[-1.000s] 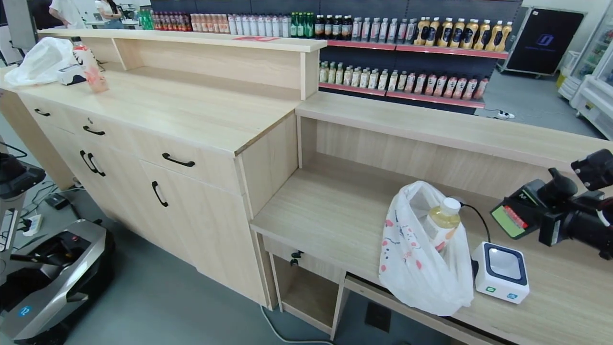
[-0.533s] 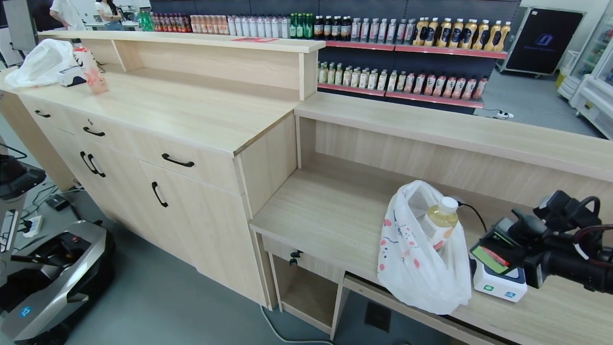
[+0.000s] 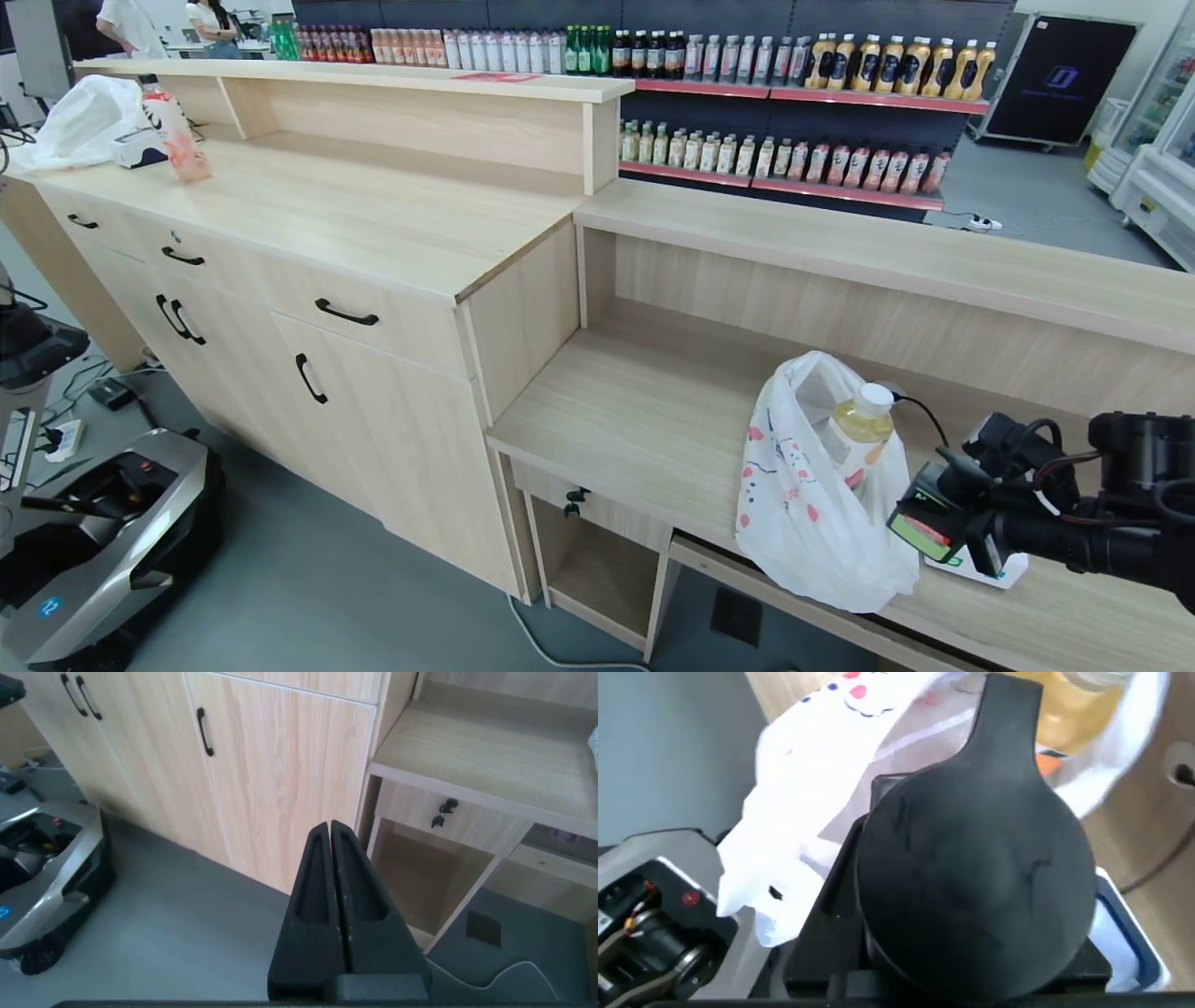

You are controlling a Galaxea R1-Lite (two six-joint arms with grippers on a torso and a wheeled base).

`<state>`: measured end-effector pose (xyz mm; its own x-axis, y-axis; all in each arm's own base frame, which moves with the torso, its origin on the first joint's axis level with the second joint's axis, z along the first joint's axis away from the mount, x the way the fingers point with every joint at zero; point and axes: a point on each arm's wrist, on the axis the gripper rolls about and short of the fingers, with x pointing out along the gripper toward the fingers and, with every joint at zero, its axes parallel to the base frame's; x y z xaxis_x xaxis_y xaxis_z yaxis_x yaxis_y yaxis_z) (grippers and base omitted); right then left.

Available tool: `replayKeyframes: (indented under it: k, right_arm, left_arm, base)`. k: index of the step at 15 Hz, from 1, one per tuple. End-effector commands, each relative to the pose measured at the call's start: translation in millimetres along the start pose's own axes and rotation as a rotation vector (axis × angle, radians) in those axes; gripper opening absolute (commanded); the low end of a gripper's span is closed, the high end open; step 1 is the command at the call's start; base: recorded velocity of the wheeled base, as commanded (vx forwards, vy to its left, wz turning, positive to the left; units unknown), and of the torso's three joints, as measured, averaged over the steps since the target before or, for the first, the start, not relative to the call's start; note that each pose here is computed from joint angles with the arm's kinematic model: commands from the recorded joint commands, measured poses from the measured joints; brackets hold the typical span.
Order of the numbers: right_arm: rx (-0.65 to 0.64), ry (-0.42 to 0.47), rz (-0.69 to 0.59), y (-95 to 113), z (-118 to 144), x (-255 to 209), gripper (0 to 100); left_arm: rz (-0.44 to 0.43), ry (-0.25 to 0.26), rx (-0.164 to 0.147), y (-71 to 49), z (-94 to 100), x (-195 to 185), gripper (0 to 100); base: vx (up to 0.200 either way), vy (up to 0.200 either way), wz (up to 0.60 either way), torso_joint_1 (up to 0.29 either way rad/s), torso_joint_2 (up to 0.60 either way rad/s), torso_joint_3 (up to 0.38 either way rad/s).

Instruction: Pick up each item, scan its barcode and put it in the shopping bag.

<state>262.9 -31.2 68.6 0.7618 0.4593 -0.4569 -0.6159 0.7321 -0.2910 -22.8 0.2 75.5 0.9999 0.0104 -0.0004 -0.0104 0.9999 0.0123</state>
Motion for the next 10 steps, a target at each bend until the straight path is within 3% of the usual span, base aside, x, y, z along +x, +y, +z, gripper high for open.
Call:
replayKeyframes:
  k: [1, 10]
  right_arm:
    - [0.022, 0.012, 0.054, -5, -16, 16, 0]
    - [-0.022, -0.043, 0.147, -25, -39, 53, 0]
  left_arm:
    - [0.0, 0.0, 0.0, 0.0, 0.0, 0, 0]
    - [0.0, 0.0, 0.0, 0.0, 0.0, 0, 0]
  base:
    - [0.0, 0.0, 0.0, 0.0, 0.0, 0.0]
    - [0.0, 0.0, 0.0, 0.0, 0.0, 0.0]
